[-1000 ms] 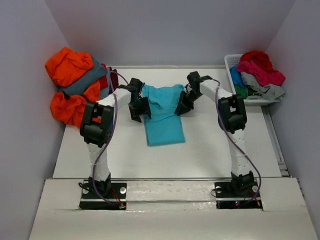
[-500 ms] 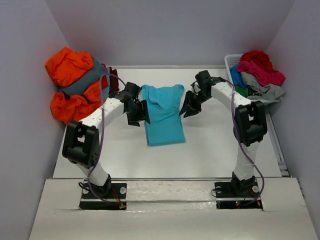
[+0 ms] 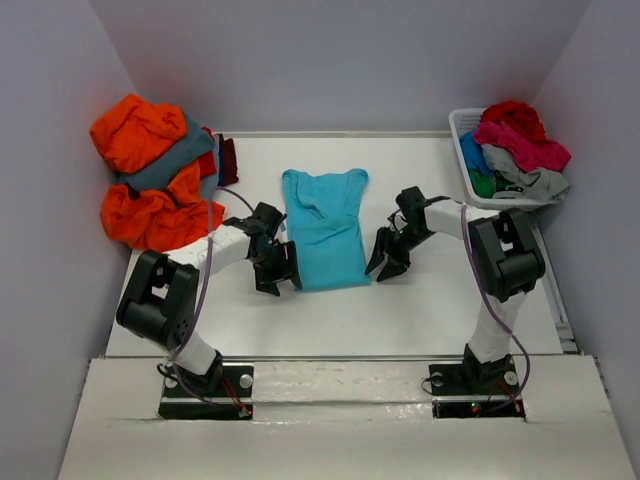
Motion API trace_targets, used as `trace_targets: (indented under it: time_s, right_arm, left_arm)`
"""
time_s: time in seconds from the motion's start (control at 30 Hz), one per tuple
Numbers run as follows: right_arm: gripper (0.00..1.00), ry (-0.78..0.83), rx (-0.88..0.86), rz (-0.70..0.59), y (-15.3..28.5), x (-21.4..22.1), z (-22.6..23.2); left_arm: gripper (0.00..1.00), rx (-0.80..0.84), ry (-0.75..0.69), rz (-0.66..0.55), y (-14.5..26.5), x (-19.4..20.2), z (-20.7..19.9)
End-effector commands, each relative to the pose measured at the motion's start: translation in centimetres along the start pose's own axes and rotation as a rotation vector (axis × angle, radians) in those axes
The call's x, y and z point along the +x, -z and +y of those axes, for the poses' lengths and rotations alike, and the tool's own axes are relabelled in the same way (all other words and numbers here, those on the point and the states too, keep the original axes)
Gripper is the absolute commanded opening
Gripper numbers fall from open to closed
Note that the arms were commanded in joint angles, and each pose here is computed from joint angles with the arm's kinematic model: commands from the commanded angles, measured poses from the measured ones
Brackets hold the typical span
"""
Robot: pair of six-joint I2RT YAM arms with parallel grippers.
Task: Fold and stack the t-shirts
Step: Pick up the 2/3-rectangle-folded T-shirt at the center of the board.
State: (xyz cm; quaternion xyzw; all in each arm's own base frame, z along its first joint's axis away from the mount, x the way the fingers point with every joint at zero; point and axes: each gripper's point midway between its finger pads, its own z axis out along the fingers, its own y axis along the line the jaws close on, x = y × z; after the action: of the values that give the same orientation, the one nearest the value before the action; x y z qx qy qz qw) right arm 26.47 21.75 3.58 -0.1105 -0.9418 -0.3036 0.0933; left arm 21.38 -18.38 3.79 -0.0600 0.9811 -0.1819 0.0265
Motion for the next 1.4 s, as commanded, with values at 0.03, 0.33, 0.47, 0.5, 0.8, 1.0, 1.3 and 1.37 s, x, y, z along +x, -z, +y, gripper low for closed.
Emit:
trace_targets:
  time_s: [0.03, 0.33, 0.47, 0.5, 0.8, 1.0, 1.3, 1.37]
  right_arm:
    - [0.52, 0.06, -0.098, -0.06, 1.1, -0.4, 1.8]
    - [0.53, 0.044, -0.125, -0.028, 0.3, 0.4, 1.3]
    - [0.54, 0.036, -0.128, -0.02, 0.1, 0.7, 1.0]
    - [0.54, 0.036, -0.128, -0.02, 0.0, 0.7, 1.0]
    - [0.54, 0.023, -0.123, -0.013, -0.5, 1.0, 0.3]
    - [0.54, 0.01, -0.131, -0.002, -1.0, 1.0, 0.1]
    - [0.54, 0.001, -0.134, -0.002, -1.6, 0.2, 0.3]
    - [0.53, 0.005, -0.132, -0.005, -1.6, 0.0, 0.3]
  left_arm:
    - [0.74, 0.071, -0.011, -0.041, 0.6, -0.7, -1.5]
    - [0.82, 0.117, -0.007, -0.031, -0.5, -1.6, -2.6]
    - [0.82, 0.154, 0.013, -0.007, -1.3, -1.4, -3.1]
    - [0.82, 0.161, 0.015, -0.004, -1.4, -1.3, -3.2]
    - [0.82, 0.227, 0.051, 0.043, -2.6, -0.7, -3.9]
    - [0.82, 0.237, 0.071, 0.066, -3.2, 0.0, -3.7]
    - [0.82, 0.199, 0.076, 0.08, -3.2, 1.2, -2.4]
    - [0.82, 0.176, 0.075, 0.079, -3.0, 1.6, -1.9]
